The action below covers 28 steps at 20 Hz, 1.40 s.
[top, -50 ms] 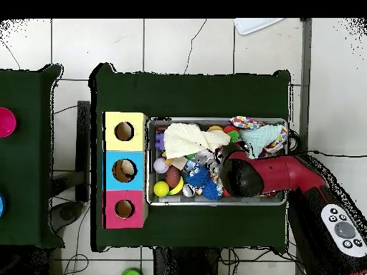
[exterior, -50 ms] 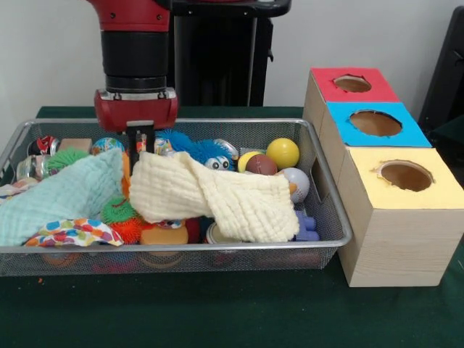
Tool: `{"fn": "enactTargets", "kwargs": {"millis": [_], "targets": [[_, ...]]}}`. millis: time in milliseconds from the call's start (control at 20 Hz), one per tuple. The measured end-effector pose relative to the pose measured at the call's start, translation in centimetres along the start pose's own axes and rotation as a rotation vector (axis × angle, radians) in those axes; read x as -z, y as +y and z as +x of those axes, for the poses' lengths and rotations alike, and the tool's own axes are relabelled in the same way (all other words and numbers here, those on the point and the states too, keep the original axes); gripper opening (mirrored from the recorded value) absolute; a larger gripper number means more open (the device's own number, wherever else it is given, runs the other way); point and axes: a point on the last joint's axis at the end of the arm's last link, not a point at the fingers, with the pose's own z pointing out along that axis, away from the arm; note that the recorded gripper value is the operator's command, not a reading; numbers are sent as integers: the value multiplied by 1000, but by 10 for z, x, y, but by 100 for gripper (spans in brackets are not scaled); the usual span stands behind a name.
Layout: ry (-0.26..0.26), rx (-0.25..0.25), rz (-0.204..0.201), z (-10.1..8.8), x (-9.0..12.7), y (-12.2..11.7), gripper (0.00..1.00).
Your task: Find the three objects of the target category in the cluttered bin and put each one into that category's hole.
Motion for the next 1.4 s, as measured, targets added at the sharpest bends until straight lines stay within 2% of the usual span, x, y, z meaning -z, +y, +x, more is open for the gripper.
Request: {"fn": "enactTargets", "kwargs": {"millis": [400,700,1000,1400], "targets": [[30,-1,2,3,13,-21,0],[84,3,41,18,39,-41,0],[110,31,76,27,66,-40,0],[160,49,95,51,84,-29,0]]}}
